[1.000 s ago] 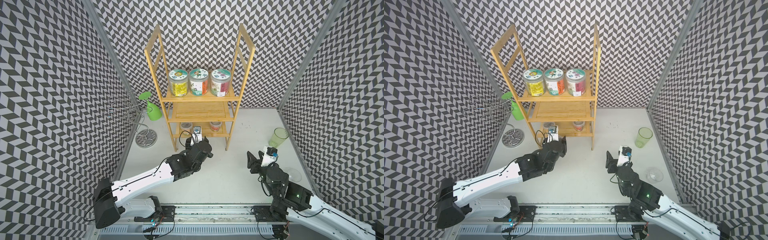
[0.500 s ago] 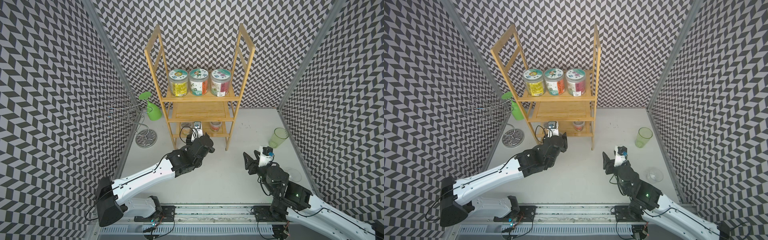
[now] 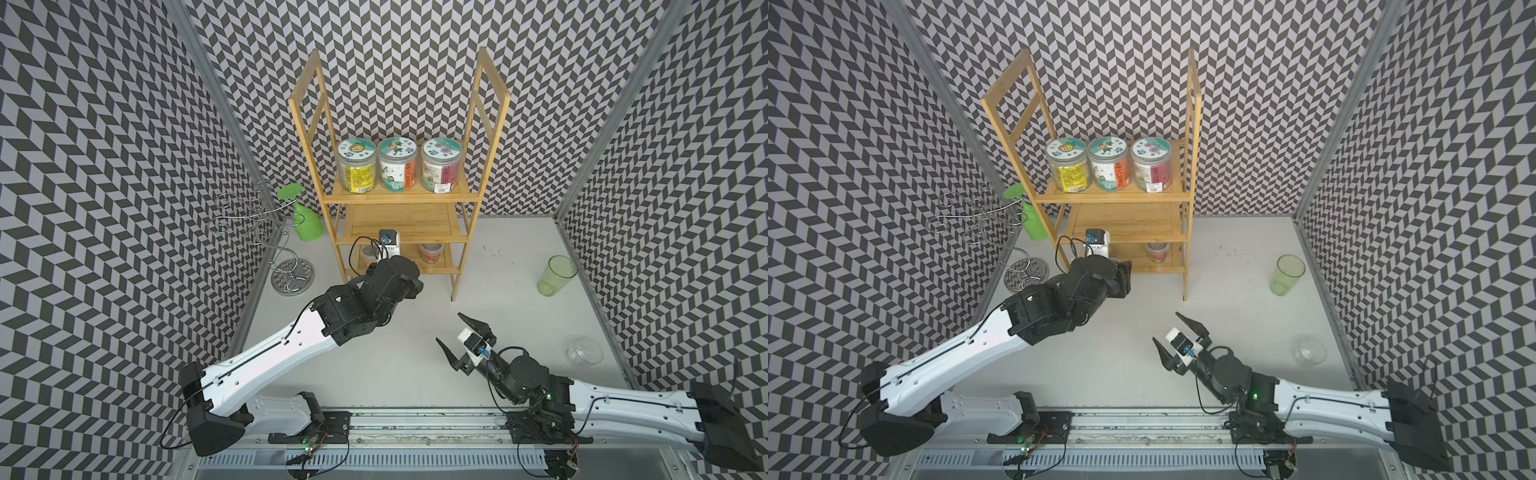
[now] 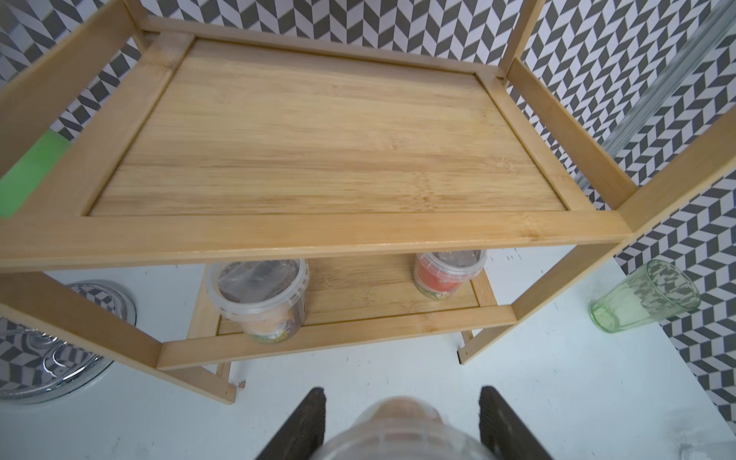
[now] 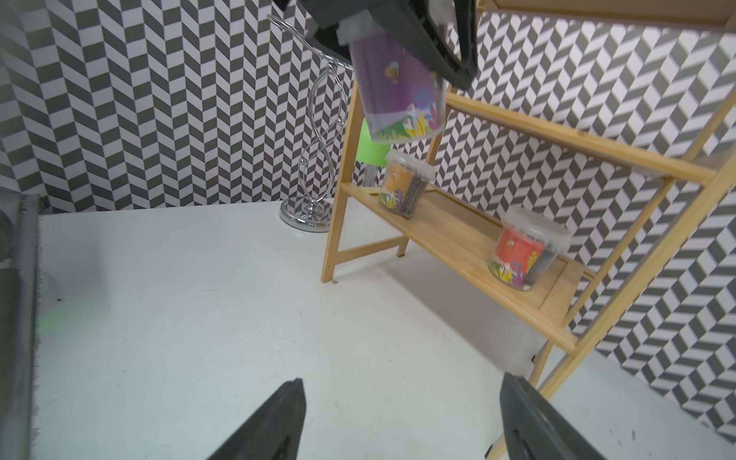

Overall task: Place the seed container on the shelf
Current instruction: Pick up the seed jar at the center of the board.

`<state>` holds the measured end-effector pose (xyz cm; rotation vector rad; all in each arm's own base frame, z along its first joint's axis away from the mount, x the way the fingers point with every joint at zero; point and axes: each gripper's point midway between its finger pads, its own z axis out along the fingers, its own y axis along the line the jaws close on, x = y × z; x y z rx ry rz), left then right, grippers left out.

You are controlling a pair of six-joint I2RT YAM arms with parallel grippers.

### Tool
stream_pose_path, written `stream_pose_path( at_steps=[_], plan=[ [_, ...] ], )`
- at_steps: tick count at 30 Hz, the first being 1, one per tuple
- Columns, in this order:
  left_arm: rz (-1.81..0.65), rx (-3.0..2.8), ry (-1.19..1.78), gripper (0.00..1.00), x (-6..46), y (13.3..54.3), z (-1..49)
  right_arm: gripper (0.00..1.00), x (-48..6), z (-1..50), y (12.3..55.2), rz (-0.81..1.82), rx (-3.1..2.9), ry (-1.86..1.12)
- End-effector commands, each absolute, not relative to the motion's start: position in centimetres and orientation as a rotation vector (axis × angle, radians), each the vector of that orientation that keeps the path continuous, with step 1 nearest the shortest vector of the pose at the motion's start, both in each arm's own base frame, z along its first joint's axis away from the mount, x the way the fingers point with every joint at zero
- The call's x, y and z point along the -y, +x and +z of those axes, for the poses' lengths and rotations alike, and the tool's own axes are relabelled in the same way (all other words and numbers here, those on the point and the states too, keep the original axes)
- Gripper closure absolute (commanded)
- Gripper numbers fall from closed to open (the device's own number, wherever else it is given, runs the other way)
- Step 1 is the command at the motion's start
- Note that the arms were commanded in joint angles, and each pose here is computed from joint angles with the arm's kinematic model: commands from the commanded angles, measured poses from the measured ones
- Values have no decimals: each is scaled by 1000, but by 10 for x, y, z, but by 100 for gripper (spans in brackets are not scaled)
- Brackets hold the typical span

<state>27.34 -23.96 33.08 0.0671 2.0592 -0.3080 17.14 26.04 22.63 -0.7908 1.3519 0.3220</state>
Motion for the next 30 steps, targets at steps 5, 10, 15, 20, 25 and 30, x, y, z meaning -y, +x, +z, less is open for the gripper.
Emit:
stream_pose_path(
  at_steps=[5,10,15,20,25,30],
  plan=[
    [-368,-2125,106,40,236,258,330,12,-264,301,179,272,-1150,-569],
    [-381,-2127,117,40,236,255,328,8,-283,314,175,321,-1113,-550],
    [-403,-2129,129,40,240,254,326,8,-304,316,175,372,-1089,-549],
    [-415,-2139,142,40,245,255,323,6,-323,315,182,381,-1082,-547],
    [-433,-2142,148,40,249,255,322,5,-326,313,199,370,-1100,-503],
    [-434,-2141,155,39,251,255,323,3,-327,309,210,347,-1112,-478]
  ],
)
